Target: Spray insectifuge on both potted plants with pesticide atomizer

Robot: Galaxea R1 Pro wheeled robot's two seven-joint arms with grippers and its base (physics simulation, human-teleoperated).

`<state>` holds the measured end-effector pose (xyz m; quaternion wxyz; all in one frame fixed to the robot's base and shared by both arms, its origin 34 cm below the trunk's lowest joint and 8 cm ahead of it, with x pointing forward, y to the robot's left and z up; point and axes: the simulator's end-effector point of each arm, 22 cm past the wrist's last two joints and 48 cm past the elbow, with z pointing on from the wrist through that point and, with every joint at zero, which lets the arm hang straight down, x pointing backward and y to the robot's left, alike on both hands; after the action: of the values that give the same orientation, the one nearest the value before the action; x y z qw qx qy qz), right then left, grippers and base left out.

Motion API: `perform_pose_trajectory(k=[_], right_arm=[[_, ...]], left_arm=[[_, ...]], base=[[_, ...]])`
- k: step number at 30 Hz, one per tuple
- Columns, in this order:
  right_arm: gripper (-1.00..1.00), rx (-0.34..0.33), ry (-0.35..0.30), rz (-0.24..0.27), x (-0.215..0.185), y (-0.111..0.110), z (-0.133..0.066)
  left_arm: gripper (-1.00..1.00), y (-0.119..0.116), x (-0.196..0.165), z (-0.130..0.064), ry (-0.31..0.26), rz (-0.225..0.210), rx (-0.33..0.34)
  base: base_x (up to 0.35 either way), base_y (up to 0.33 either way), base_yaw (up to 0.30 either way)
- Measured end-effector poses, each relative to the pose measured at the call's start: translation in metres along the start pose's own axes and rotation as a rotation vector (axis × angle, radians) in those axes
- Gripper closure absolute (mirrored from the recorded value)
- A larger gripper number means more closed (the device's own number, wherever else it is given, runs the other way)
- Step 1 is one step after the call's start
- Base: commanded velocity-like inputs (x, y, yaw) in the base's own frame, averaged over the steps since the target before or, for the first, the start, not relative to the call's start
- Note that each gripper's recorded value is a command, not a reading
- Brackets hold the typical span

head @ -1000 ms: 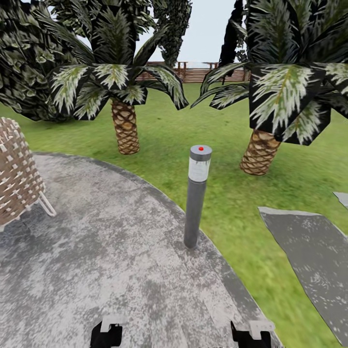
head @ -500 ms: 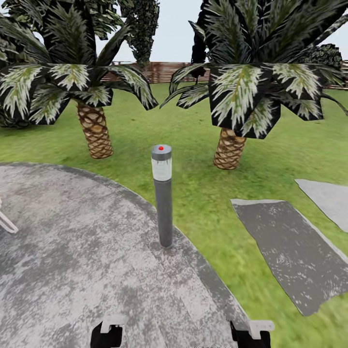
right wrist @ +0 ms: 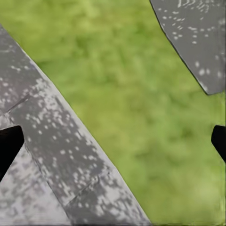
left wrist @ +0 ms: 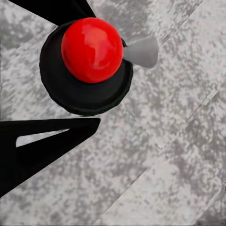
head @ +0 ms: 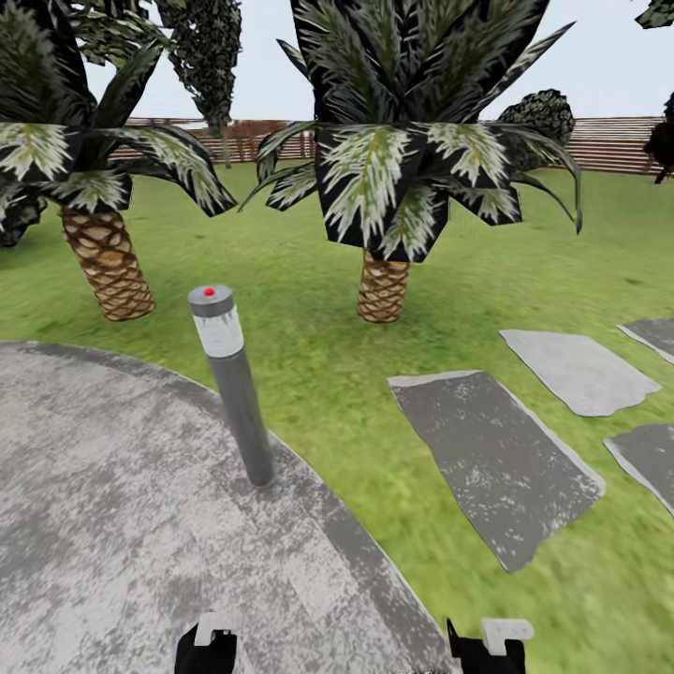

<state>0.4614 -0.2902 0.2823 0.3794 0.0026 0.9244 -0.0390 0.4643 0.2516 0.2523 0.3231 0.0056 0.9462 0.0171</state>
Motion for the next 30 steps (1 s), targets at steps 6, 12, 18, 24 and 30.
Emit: perform_pose_trajectory(k=[6, 12, 18, 24, 30], right_arm=[[-1.0, 0.0, 0.001, 0.0, 0.0004, -0.0002, -0.0001], [-1.0, 0.001, -0.001, -0.001, -0.0003, -0.0014, 0.0001], [-1.0, 0.001, 0.003, -0.001, 0.0012, -0.0018, -0.0002], [-1.0, 0.0, 0.004, -0.002, 0.002, -0.0014, -0.0004], [-1.0, 0.0, 0.005, -0.003, 0.0022, -0.0013, -0.0003]], left_arm=[[1.0, 0.0001, 0.0, 0.0, 0.0, 0.001, 0.0], [1.0, 0.0001, 0.0004, -0.0001, 0.001, 0.002, 0.0], [1.0, 0.0004, 0.0005, -0.0002, 0.001, 0.003, 0.0], [1.0, 0.0008, 0.0006, -0.0002, 0.001, 0.001, -0.002], [1.0, 0.001, 0.0009, -0.0001, 0.003, 0.0, -0.002]], base=[[0.0, -0.242, -0.297], [0.014, -0.211, -0.297], [0.119, -0.21, -0.297], [0.18, -0.182, -0.297], [0.06, -0.035, -0.298]])
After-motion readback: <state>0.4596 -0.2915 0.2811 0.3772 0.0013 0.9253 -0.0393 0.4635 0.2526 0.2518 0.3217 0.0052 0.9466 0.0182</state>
